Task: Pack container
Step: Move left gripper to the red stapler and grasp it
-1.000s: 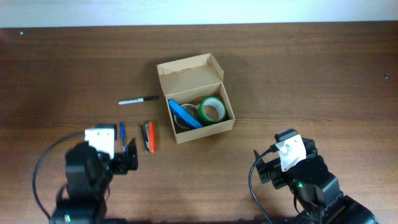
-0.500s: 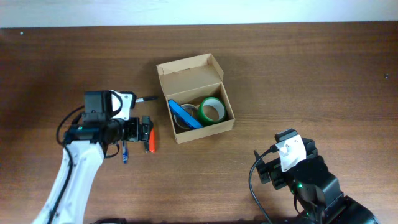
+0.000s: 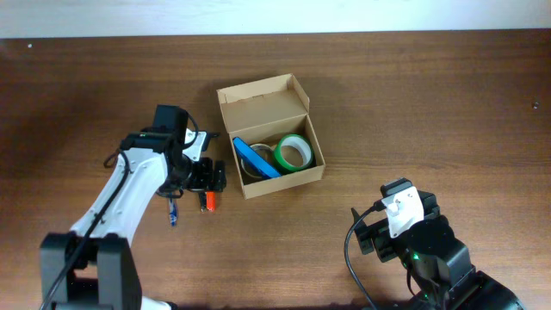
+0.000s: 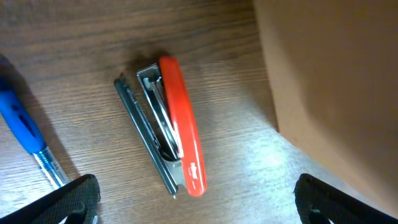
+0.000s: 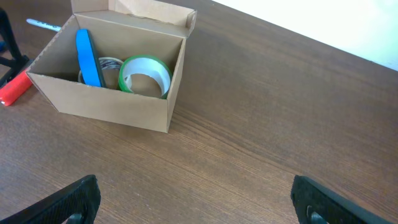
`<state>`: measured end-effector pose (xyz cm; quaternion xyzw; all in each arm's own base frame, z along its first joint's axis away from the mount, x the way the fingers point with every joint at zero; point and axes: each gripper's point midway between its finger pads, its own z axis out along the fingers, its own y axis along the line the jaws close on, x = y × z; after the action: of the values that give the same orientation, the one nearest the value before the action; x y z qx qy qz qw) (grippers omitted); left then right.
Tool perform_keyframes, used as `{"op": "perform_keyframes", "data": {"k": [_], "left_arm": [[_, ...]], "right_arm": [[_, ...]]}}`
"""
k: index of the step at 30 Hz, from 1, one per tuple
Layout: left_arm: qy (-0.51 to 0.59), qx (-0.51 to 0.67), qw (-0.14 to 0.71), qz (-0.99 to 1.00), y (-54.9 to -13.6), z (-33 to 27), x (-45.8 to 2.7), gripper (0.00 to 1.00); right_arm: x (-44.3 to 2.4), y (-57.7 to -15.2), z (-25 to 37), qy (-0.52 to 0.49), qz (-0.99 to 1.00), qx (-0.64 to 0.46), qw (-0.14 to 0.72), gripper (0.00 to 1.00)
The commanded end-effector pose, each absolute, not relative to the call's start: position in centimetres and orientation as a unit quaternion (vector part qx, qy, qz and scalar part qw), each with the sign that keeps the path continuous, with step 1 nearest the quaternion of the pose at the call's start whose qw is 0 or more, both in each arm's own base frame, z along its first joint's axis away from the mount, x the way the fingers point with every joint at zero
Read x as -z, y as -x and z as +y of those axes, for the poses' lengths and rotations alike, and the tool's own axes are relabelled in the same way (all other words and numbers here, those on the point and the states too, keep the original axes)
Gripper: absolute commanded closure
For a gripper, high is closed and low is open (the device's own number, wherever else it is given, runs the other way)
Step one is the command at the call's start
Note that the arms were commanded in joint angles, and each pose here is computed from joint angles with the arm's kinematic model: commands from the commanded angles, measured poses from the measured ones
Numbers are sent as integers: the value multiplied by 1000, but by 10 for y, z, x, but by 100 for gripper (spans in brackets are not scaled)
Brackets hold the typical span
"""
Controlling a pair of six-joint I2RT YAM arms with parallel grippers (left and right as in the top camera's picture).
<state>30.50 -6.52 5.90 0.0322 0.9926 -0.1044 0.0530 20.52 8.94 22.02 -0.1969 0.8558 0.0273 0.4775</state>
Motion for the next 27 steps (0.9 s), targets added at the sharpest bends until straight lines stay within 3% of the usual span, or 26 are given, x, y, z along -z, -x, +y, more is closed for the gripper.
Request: {"op": "perform_keyframes", "data": {"k": [1,5,16,18,20,27], "left_arm": [[26,85,30,996,-308,-60,-47,1],[84,58,14,995,-306,-51,-36,0],[94,49,-28,994,-306,-53,-9,4],[91,49,-29,994,-308,-55,-8,11],[90,47,-35,994,-308,-56,-4,27],[105,45,-43,993,-306,-56,1,57]], "right_arm": [[-220,-205,89,189,857,-32,479,1],[-220,-205,89,189,857,-32,479,1],[-220,-205,89,189,857,-32,479,1],[-220,-205,89,190,857,-32,479,1],[-220,-205,89,190,857,-32,479,1],[-220,-205,89,190,857,-32,479,1]]}}
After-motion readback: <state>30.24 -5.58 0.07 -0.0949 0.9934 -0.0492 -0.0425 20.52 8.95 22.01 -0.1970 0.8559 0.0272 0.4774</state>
